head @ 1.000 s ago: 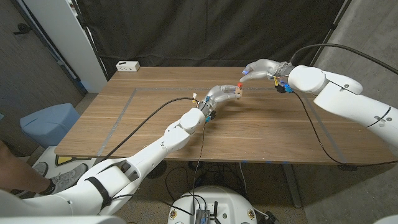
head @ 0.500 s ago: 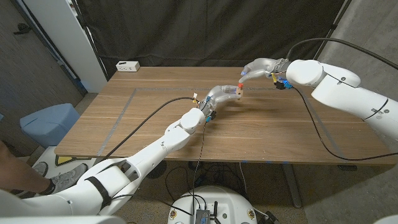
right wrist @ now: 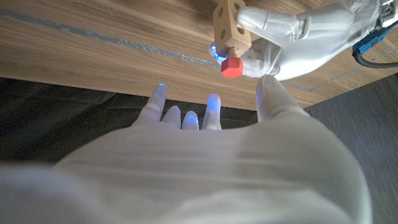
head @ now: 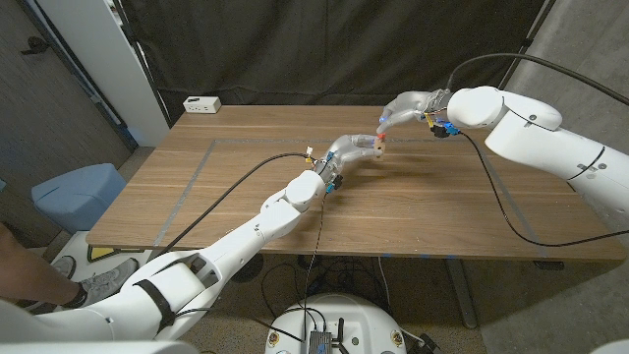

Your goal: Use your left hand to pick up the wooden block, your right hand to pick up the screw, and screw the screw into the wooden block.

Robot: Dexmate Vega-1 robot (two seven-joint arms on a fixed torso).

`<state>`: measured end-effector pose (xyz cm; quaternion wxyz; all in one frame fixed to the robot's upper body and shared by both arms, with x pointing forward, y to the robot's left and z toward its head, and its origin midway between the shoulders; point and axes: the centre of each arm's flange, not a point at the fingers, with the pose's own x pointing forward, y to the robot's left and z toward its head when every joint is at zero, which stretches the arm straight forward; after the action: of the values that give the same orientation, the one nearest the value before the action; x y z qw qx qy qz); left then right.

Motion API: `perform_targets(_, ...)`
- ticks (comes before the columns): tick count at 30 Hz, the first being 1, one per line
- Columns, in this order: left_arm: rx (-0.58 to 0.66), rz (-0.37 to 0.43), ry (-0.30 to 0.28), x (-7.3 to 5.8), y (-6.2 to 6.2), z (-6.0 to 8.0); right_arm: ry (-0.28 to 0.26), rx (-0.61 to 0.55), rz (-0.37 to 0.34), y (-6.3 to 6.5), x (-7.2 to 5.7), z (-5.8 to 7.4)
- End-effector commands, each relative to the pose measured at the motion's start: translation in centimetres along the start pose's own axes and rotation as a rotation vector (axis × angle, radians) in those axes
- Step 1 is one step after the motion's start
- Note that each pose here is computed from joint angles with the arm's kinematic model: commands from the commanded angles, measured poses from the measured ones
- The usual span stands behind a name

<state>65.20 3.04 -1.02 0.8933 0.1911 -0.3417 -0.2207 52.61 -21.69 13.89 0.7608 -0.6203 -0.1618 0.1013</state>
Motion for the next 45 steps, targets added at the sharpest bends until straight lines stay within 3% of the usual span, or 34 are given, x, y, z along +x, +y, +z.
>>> perform_targets(1, 0.003, 0.000, 0.002, -0.1, -0.3, 0.0, 0.031, -0.039, 0.027, -0.2, 0.3, 0.3)
perform_targets(45, -0.002, -0.007, 0.017, 0.6, -0.2, -0.4, 0.104, -0.085, 0.005, 1.0, 1.7, 0.3)
